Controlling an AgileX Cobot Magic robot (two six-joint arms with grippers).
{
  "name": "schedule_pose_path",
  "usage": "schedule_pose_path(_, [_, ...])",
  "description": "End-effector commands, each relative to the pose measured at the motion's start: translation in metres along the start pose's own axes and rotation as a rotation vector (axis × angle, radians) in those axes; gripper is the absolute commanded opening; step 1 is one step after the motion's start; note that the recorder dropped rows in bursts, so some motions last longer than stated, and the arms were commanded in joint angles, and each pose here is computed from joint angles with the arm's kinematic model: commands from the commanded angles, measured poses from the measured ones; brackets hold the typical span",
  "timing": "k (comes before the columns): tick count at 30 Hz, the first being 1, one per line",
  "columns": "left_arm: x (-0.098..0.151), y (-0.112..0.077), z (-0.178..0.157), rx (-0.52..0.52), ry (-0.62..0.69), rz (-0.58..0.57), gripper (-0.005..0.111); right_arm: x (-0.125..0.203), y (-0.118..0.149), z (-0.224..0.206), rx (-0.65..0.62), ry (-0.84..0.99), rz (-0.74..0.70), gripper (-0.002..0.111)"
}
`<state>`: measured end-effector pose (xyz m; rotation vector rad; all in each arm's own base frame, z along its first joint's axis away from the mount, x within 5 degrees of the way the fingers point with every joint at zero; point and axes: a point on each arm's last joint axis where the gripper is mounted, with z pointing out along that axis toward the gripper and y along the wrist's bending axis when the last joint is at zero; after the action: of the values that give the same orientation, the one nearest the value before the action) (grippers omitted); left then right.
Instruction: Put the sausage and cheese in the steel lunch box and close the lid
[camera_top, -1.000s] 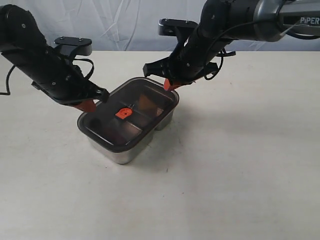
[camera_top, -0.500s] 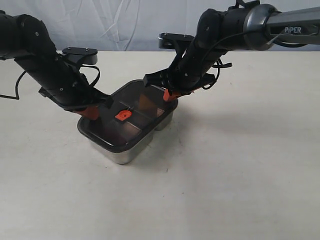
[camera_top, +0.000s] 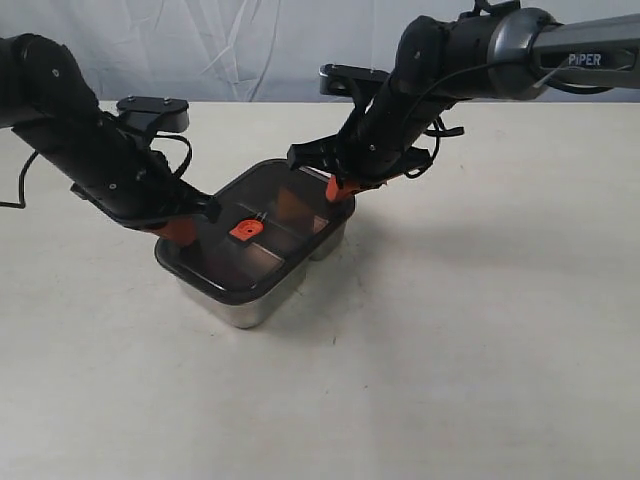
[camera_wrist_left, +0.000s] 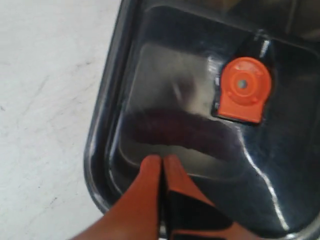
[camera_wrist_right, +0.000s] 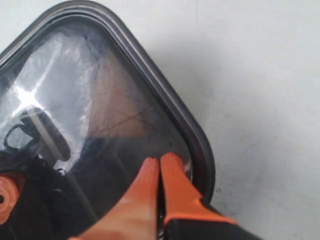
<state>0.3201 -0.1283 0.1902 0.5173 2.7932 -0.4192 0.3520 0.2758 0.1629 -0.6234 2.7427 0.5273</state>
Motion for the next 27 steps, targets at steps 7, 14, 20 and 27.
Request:
schedule_pose_path(7, [0.002,-0.022,-0.045,0.096,-0.084,0.033,0.000,-0.004,0.006,-0.033,0.012,-0.062,-0.047,-0.001])
schedule_pose_path(14, [0.015,-0.037,-0.050,0.143,-0.090,0.089,0.000,-0.006,0.018,-0.087,0.011,-0.126,-0.099,-0.001])
schedule_pose_path(20, [0.038,-0.039,-0.090,0.071,-0.357,0.090,0.000,0.025,0.022,-0.145,0.037,-0.178,-0.148,-0.001])
schedule_pose_path(27, [0.086,-0.050,-0.165,0.037,-0.726,0.111,0.000,0.109,0.018,-0.205,0.023,-0.243,-0.178,-0.001])
